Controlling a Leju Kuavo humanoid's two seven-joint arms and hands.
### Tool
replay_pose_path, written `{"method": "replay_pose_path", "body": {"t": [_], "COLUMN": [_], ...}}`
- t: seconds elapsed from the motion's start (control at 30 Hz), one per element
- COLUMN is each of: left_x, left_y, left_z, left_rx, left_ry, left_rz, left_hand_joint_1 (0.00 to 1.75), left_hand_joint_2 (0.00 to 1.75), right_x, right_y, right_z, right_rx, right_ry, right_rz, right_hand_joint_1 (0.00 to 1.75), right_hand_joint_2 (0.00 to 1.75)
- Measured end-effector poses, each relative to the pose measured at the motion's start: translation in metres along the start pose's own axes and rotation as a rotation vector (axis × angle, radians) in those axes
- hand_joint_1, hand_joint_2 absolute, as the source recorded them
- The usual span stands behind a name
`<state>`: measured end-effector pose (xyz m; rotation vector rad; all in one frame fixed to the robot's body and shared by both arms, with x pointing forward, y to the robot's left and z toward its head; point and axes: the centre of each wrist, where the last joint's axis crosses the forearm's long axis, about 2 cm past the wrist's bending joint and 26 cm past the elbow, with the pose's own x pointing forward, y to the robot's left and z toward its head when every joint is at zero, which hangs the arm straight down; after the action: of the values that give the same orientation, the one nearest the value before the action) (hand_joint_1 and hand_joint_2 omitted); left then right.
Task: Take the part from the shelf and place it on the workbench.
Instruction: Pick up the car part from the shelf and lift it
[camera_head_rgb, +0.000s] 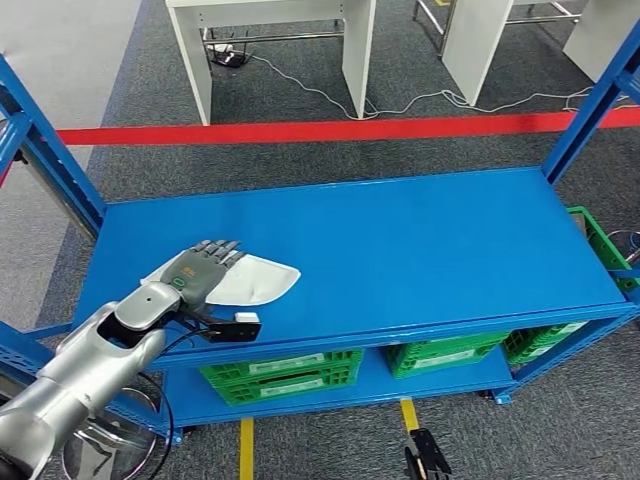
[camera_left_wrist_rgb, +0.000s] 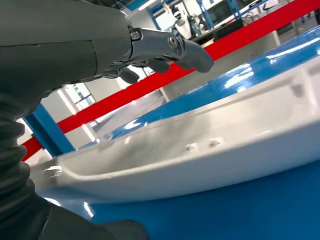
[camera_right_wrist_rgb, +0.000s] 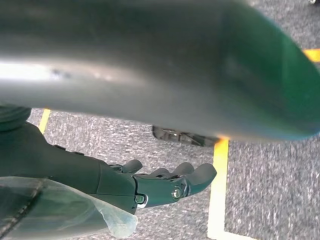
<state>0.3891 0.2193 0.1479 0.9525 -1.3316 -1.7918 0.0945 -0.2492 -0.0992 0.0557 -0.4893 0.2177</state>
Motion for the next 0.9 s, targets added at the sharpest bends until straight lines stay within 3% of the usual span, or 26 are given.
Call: {"method": "replay_pose_path", "body": {"t": [0.3, 0.43, 0.67, 0.9], "left_x": [-0.006, -0.005, -0.003, -0.005], "left_y": [-0.007, -0.017, -0.031, -0.028], "left_z": [0.002, 0.007, 0.014, 0.013], "left_rx": [0.038, 0.059, 0.026, 0.046], "left_ry": [0.106, 0.141, 0.167, 0.176], "left_rz": [-0.097, -0.131, -0.084, -0.063], "left_hand_joint_1": [0.05, 1.75, 1.75, 1.75], "left_hand_joint_2": [1.75, 1.75, 1.75, 1.75], "right_x": [-0.006, -0.009, -0.01, -0.009], "right_y": [-0.002, -0.002, -0.003, -0.003], "right_z": [0.002, 0.003, 0.003, 0.002], "right_rx": [-0.014, -0.016, -0.023, -0.026], "right_ry": [0.011, 0.014, 0.017, 0.011], "right_rz": [0.003, 0.001, -0.01, -0.015], "right_hand_joint_1": [0.0, 0.0, 0.0, 0.0], "right_hand_joint_2": [0.0, 0.0, 0.0, 0.0]}}
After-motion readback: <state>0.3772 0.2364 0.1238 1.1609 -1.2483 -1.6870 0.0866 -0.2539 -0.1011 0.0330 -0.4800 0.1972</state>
